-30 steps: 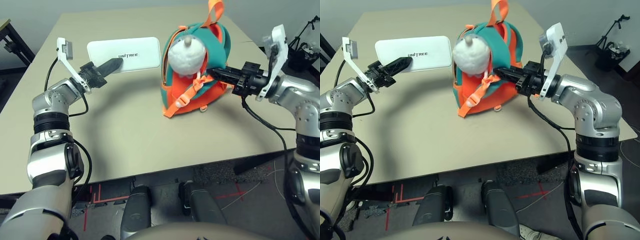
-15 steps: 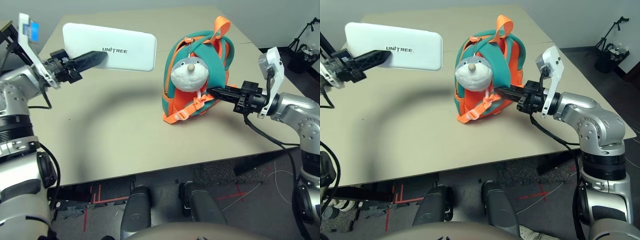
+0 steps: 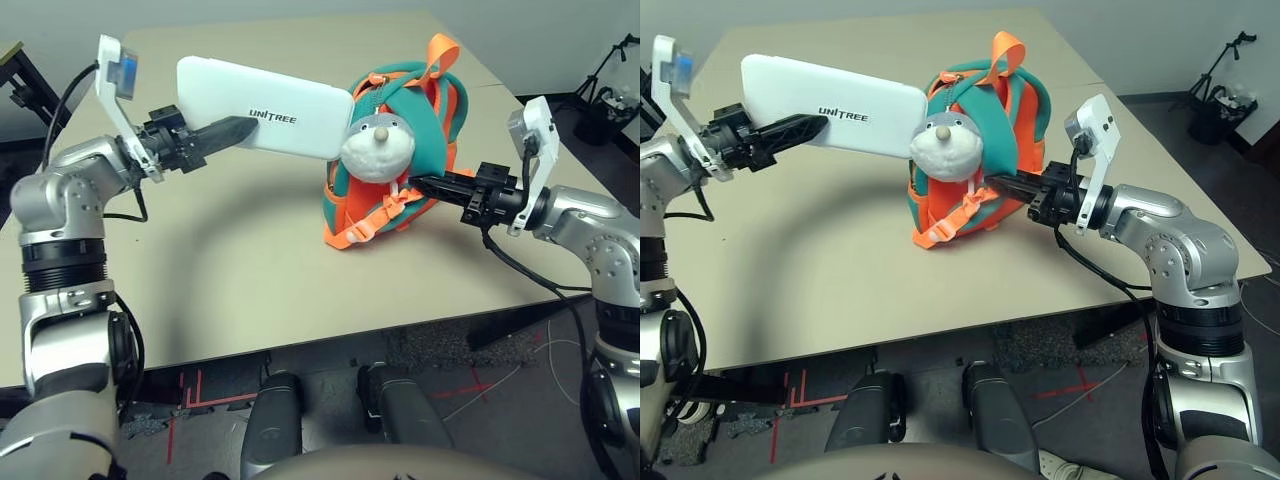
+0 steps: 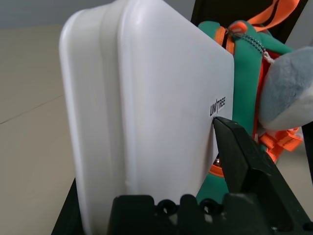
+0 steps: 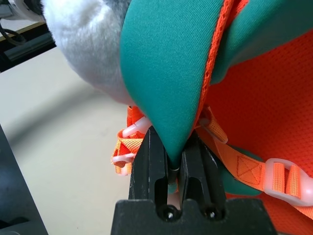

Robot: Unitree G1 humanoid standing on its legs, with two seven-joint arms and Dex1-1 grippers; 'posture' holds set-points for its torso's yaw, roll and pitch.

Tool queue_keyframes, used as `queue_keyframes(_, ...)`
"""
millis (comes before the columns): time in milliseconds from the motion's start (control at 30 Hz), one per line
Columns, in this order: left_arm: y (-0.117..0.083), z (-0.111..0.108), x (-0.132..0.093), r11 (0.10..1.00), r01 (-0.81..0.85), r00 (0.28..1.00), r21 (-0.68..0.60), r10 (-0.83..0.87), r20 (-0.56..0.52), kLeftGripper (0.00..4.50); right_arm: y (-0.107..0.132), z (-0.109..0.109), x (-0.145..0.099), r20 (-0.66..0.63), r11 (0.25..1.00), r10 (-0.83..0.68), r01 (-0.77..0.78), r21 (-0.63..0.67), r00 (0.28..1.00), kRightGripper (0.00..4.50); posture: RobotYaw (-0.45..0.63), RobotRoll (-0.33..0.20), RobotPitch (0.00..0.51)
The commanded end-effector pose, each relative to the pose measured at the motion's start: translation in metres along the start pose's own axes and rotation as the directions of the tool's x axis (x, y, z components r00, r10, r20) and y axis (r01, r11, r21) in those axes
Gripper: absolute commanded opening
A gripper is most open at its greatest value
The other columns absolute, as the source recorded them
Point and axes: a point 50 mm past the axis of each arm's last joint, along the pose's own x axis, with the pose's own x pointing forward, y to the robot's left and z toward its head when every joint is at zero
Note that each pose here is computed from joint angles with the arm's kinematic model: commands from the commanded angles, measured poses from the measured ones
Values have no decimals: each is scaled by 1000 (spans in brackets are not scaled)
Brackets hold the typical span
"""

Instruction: Put the pencil case into the backpack and zip it.

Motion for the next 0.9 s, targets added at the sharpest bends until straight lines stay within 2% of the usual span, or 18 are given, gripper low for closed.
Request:
queue_keyframes(33, -8, 1, 17, 998, 5, 1000, 69, -5, 1, 3126, 6, 7, 2, 26, 999, 31, -30, -33, 999, 0, -137, 0, 96)
queue_keyframes(333, -17, -5, 46, 990, -43, 997, 138, 34, 66, 3126, 5, 9, 4, 26, 999, 38, -37, -41, 999, 0, -133, 0, 90)
queue_keyframes(533, -34, -22, 77, 987, -6, 999, 160, -3, 53, 3126, 5, 10, 7, 23, 998, 42, -40, -50, 999, 0, -139, 0, 81)
queue_keyframes(733, -43, -30, 93, 991, 13, 998, 135, -20, 53, 3126, 3, 10, 5, 25, 998, 29, -28, -55, 999, 0, -147, 0, 75)
queue_keyframes(900, -51, -36, 103, 986, 33, 999, 163, -37, 22, 3126, 3, 10, 5, 21, 998, 24, -23, -56, 999, 0, -149, 0, 76)
